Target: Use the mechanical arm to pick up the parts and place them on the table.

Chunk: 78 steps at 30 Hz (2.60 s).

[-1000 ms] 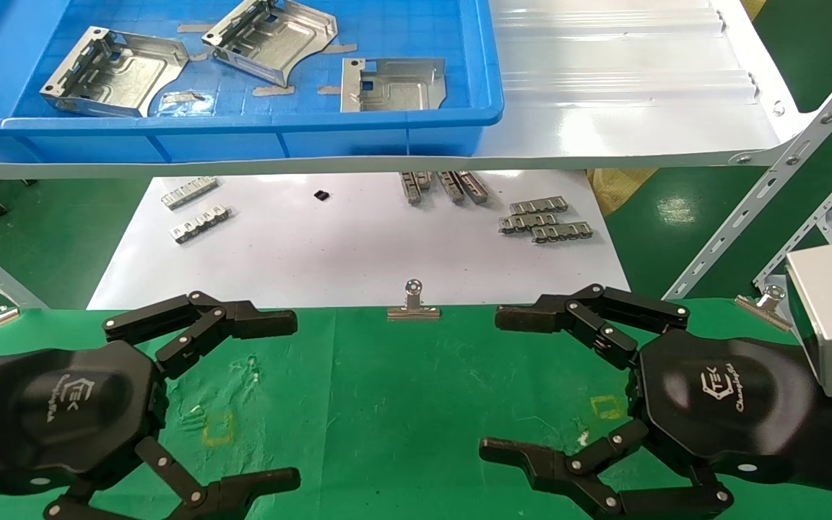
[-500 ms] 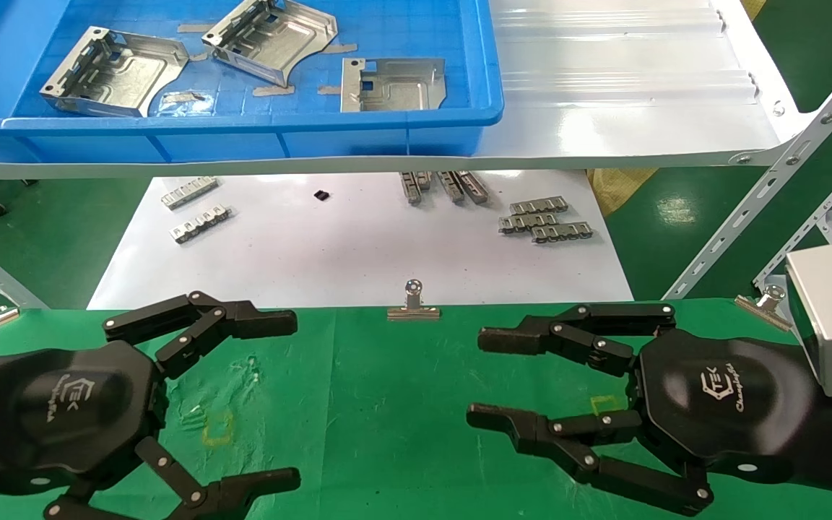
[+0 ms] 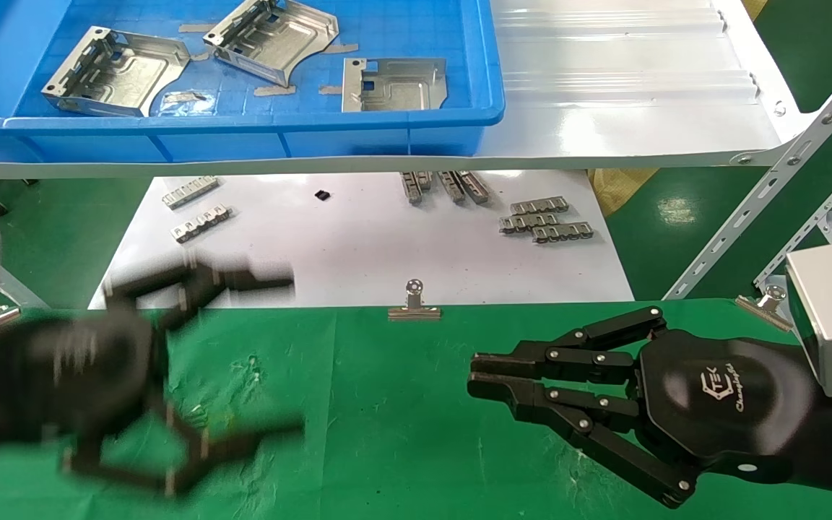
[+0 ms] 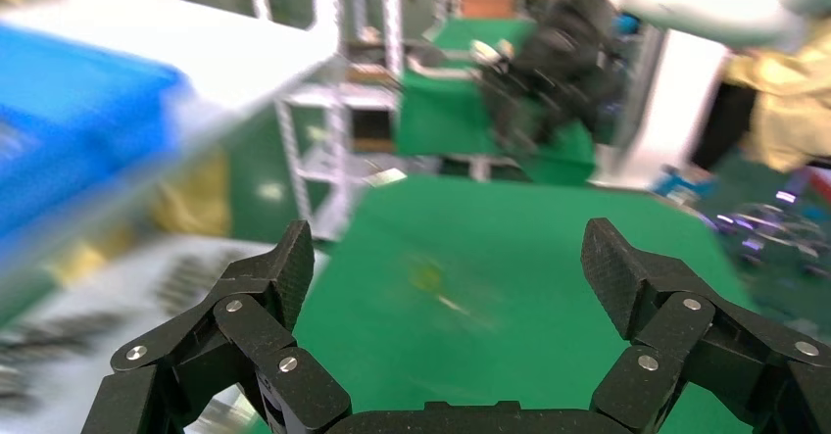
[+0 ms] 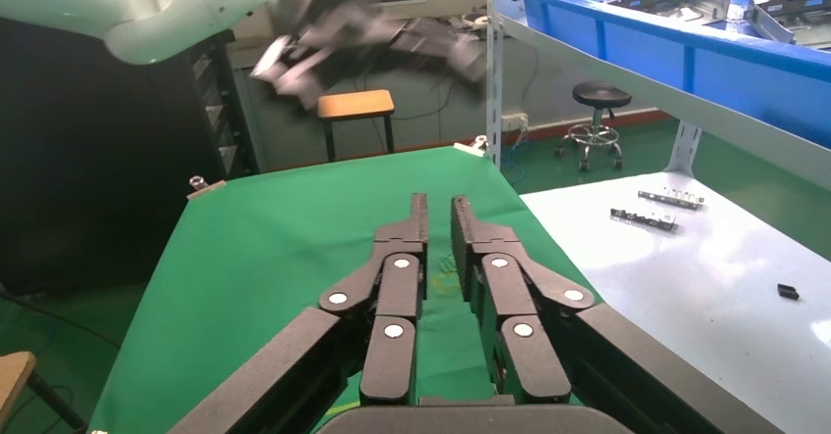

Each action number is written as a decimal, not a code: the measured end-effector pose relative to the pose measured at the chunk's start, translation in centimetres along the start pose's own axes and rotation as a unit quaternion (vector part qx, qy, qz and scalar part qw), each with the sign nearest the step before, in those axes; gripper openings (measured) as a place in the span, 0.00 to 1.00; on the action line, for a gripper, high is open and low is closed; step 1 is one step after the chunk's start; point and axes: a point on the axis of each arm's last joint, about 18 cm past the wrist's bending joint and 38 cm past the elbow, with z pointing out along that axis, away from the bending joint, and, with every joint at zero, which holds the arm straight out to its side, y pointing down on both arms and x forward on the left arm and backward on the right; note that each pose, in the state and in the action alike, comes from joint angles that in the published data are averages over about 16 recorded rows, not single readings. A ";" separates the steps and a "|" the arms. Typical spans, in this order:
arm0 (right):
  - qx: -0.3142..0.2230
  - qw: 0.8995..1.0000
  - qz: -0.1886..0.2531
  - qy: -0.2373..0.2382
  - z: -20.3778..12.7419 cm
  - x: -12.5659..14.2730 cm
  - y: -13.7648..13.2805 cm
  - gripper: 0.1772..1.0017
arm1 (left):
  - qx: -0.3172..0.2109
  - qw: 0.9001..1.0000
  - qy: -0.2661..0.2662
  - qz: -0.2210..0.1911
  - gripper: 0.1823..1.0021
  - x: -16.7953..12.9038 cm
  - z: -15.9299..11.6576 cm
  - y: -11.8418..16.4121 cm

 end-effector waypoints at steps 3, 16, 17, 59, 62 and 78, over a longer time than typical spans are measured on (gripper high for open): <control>0.000 1.000 0.000 0.000 0.0 0.0 0.0 0.11 | -0.002 1.000 -0.026 0.013 1.00 -2.9 1.0 -1.1; 0.000 1.000 0.000 0.000 0.0 0.0 0.0 0.02 | -0.040 0.980 -0.194 0.007 1.00 -18.0 6.7 -6.1; 0.000 1.000 0.000 0.000 0.0 0.0 0.0 0.02 | -0.045 0.976 -0.211 0.004 1.00 -19.0 7.0 -6.3; 0.000 1.000 0.000 0.000 0.0 0.0 0.0 0.50 | -0.161 0.931 -0.327 -0.025 0.46 -24.5 6.5 -4.3; 0.000 1.000 0.000 0.000 0.0 0.0 0.0 0.60 | -0.157 0.932 -0.326 -0.025 0.37 -24.4 6.2 -4.5; 0.000 1.000 0.000 0.000 0.0 0.0 0.0 0.93 | -0.077 0.957 -0.279 0.003 0.12 -22.8 4.1 -8.0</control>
